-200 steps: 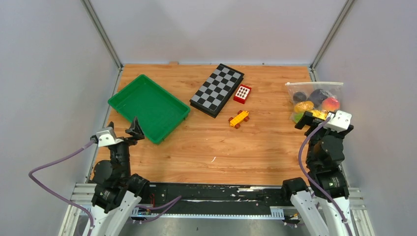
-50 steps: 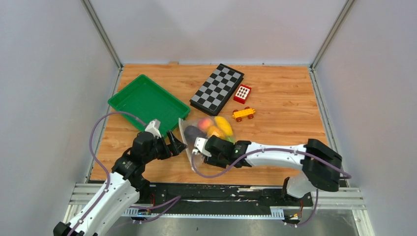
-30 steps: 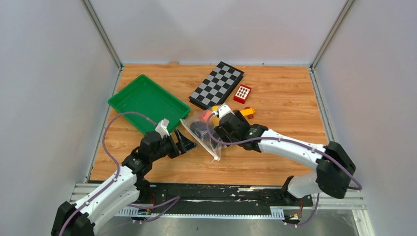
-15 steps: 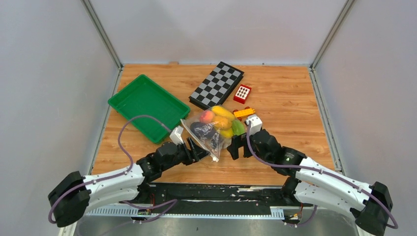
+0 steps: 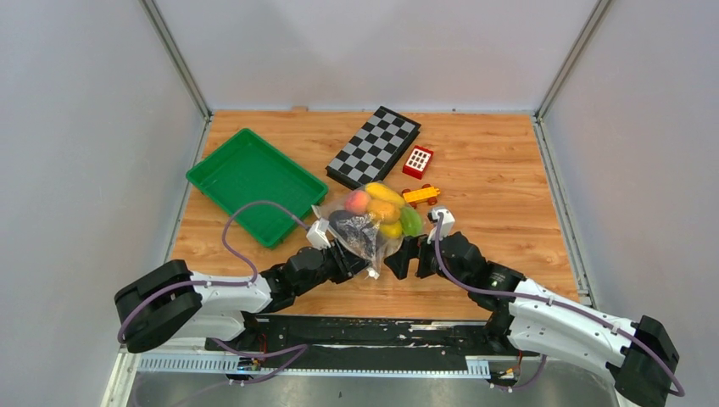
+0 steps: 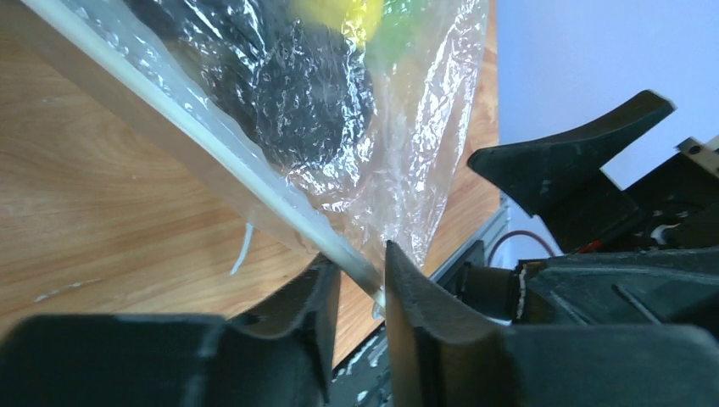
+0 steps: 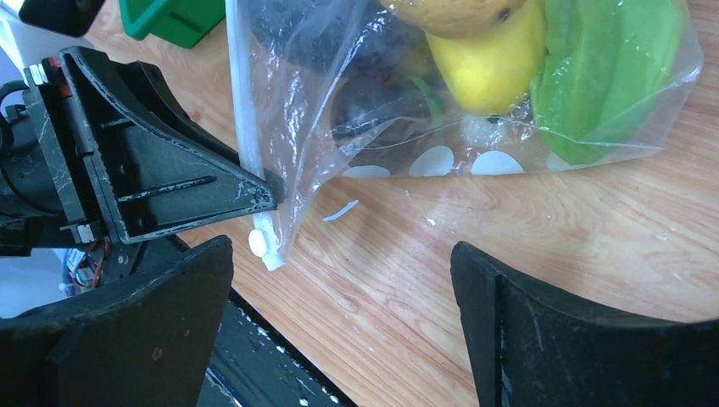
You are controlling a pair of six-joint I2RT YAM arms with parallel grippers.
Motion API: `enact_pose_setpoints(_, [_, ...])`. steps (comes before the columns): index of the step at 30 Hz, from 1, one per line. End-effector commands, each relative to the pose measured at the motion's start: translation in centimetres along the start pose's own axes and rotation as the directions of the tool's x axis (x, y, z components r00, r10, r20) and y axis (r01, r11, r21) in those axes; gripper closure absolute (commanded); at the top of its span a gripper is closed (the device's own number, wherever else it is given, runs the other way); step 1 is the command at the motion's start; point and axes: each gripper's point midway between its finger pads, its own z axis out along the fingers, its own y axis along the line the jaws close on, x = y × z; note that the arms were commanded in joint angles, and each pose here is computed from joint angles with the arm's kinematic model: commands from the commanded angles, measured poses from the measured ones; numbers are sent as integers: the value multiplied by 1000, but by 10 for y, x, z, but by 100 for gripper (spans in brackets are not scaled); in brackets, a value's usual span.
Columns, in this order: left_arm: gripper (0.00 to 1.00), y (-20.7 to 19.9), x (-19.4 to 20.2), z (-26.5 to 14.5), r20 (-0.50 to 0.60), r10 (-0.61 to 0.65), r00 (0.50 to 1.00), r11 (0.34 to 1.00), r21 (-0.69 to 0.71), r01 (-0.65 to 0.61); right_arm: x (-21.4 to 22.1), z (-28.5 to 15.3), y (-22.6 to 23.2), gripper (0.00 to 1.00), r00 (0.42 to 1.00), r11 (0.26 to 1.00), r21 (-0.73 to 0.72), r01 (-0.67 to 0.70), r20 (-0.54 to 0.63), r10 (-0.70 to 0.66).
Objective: Open the zip-top bag and remove the fake food
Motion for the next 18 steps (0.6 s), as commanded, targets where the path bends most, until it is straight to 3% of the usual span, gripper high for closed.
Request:
enact_pose_setpoints(1, [73, -33, -19, 4, 87, -38, 995, 993, 115, 28, -14, 2, 13, 0, 996, 997, -38, -72, 51, 74])
enact_pose_setpoints(6, [100, -40, -24, 0, 104, -42, 994, 989, 147, 26, -9, 7, 14, 1, 993, 993, -38, -112, 35, 113])
enact_pose_setpoints(13, [100, -48, -28, -8, 115, -81, 990, 981, 187, 59, -9, 9, 33, 11, 985, 974, -164, -153, 50, 163])
enact_pose_setpoints(18, [100, -58, -36, -15, 135, -136, 981, 967, 234, 102, -8, 5, 43, 31, 985, 960, -237, -151, 50, 167])
